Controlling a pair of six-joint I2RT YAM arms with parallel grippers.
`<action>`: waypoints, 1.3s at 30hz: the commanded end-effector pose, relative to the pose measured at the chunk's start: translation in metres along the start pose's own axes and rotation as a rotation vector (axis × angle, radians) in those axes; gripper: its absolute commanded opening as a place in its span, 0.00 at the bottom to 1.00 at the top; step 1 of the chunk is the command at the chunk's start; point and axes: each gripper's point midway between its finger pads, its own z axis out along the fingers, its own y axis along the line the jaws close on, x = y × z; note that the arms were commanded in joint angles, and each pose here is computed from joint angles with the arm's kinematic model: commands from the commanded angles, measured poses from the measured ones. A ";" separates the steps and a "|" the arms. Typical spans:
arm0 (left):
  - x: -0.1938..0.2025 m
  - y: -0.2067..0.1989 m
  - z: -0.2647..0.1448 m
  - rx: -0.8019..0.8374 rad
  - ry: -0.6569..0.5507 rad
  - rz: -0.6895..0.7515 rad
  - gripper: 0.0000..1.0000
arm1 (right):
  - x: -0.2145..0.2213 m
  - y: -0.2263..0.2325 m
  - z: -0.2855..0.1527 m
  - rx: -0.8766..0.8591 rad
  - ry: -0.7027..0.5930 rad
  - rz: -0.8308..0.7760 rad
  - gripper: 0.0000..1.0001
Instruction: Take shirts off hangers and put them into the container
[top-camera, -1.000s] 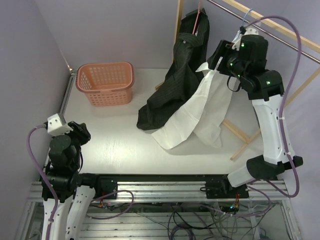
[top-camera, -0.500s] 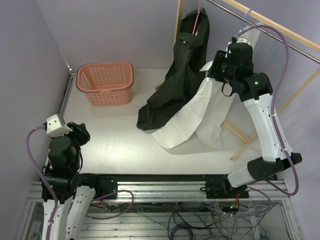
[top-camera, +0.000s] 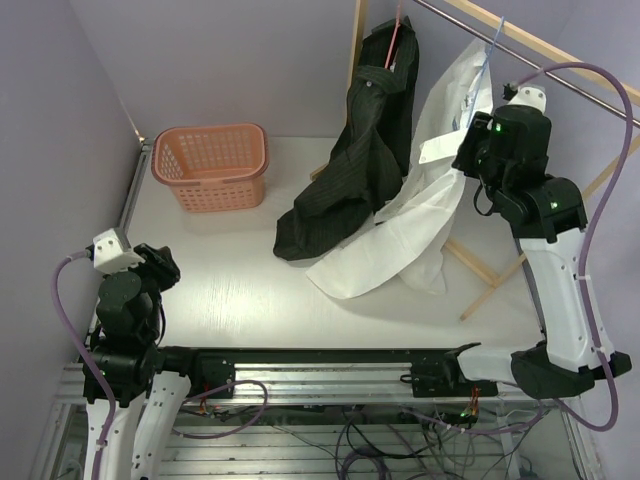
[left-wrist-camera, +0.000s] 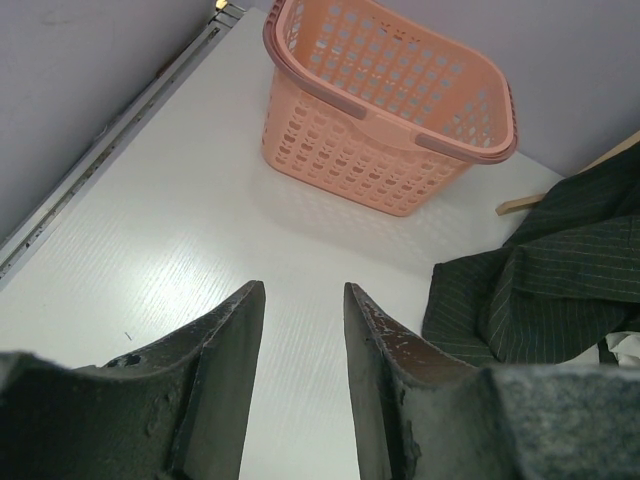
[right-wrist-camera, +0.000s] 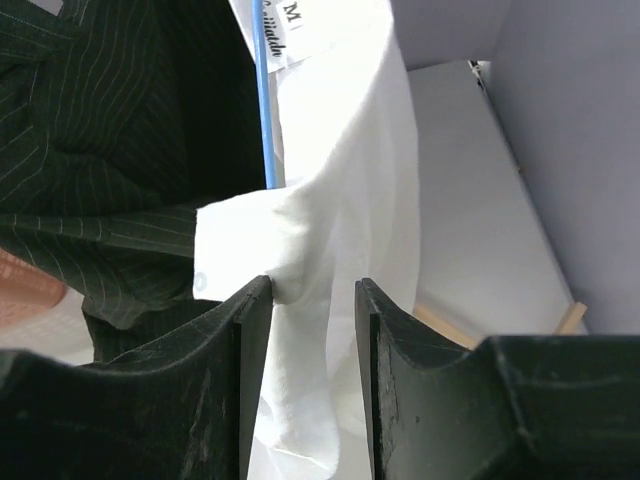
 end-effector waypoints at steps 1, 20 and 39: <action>0.001 0.002 0.001 -0.016 -0.001 -0.007 0.49 | 0.006 -0.006 0.006 0.022 0.005 -0.063 0.39; 0.001 0.005 0.000 -0.031 -0.006 -0.014 0.49 | 0.023 0.015 0.027 -0.050 0.079 -0.055 0.48; 0.000 0.008 -0.001 -0.042 -0.012 -0.018 0.49 | 0.039 0.037 0.031 -0.173 0.122 -0.015 0.45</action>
